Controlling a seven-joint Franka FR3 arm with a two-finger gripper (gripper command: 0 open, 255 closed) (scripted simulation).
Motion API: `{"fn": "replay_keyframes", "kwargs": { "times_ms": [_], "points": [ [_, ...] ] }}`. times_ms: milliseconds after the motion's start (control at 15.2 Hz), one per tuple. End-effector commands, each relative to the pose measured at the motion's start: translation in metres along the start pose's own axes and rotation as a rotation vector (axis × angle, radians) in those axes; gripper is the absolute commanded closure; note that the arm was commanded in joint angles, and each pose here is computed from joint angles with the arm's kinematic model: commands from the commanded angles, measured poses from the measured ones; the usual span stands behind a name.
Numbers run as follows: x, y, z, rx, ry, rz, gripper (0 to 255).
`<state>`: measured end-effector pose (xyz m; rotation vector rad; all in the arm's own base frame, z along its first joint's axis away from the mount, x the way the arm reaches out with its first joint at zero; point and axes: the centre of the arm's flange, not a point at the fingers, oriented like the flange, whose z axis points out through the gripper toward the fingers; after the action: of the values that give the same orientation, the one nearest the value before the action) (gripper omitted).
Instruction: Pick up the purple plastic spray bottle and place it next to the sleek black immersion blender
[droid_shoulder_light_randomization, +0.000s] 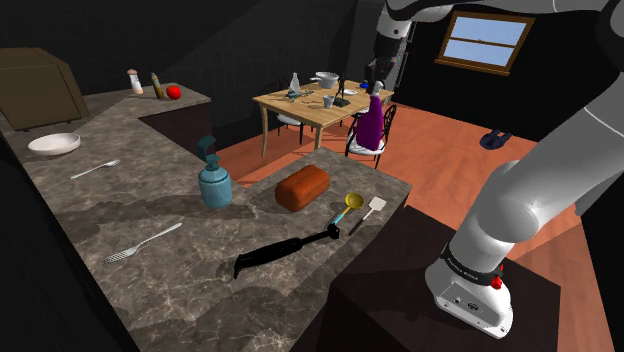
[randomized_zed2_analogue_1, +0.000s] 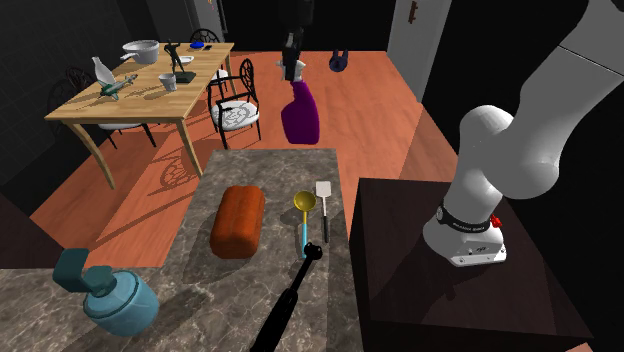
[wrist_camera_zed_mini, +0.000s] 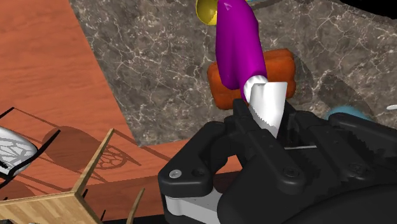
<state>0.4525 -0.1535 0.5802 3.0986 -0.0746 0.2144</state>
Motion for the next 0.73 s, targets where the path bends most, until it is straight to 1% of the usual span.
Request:
{"fn": "replay_keyframes", "kwargs": {
  "times_ms": [0,660],
  "points": [
    [0.009,-0.027,0.000,0.000,0.000,0.001,255],
    [0.056,-0.151,0.003,0.000,0.000,0.001,255]
  ]
}}
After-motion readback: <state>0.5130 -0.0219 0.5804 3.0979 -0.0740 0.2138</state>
